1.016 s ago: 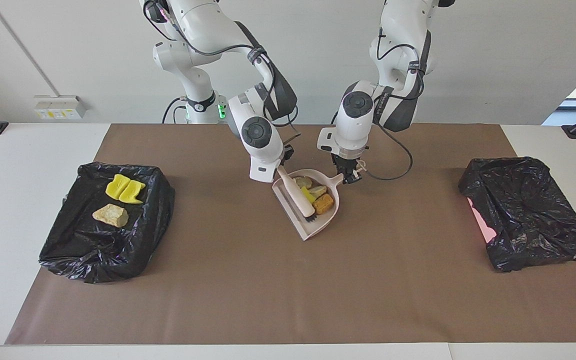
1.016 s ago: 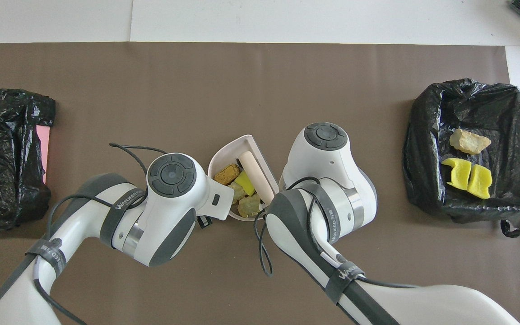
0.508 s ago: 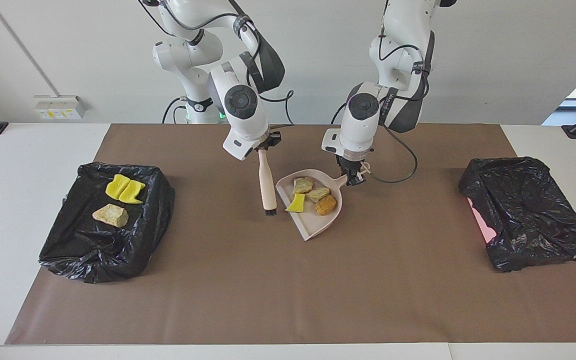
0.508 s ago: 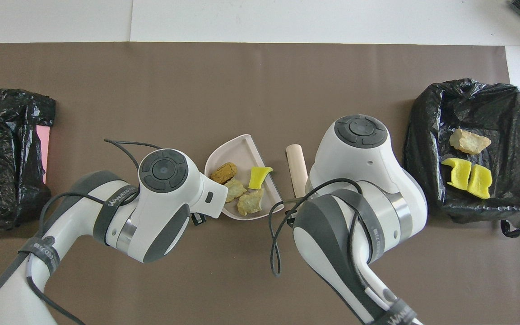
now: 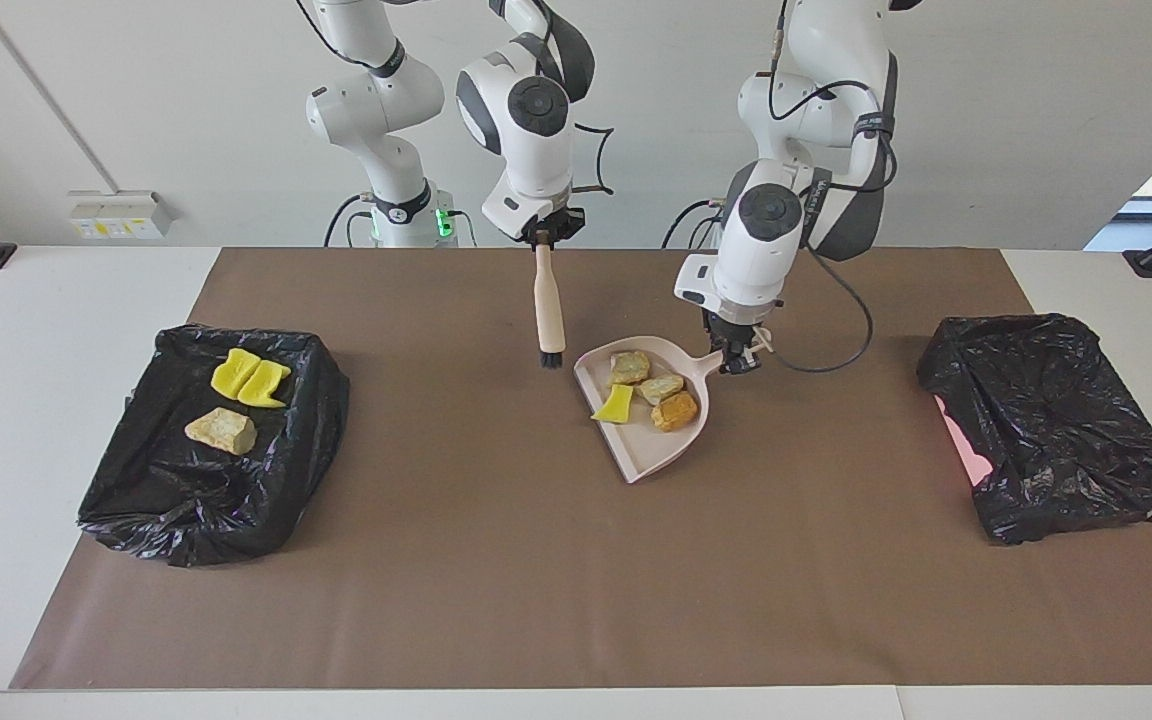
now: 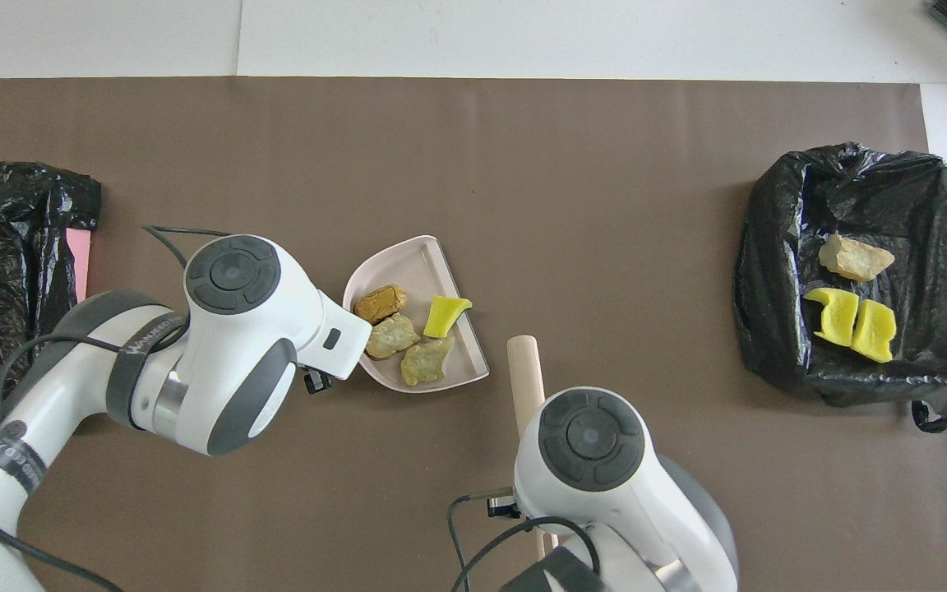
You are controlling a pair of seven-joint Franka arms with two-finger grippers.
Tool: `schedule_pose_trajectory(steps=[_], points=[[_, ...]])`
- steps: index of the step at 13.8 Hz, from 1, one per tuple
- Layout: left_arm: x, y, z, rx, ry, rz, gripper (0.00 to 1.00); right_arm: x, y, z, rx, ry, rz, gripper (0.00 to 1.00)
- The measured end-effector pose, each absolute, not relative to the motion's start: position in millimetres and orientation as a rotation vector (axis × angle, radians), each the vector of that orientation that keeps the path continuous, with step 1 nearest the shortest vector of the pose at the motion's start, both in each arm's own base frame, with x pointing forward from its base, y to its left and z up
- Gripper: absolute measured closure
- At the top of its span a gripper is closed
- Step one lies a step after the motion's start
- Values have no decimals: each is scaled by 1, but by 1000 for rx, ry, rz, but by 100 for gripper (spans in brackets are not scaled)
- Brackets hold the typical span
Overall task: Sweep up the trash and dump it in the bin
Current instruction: 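Carry the full dustpan to the black bag with the left gripper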
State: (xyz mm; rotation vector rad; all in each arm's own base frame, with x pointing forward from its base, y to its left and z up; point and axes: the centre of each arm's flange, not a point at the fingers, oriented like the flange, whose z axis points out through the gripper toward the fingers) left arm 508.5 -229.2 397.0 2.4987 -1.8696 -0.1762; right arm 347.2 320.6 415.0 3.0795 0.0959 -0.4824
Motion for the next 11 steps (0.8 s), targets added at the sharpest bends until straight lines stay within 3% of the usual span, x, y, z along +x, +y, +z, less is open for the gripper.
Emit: schedule_pose_trajectory(steps=[6,11], points=[[539,-64,500,2509,-1897,-20,69,294,355,365,3108,-9,-390,74],[541,80,544,2625,-1788,36,69,287,362,332,3098,-70,-453,74]])
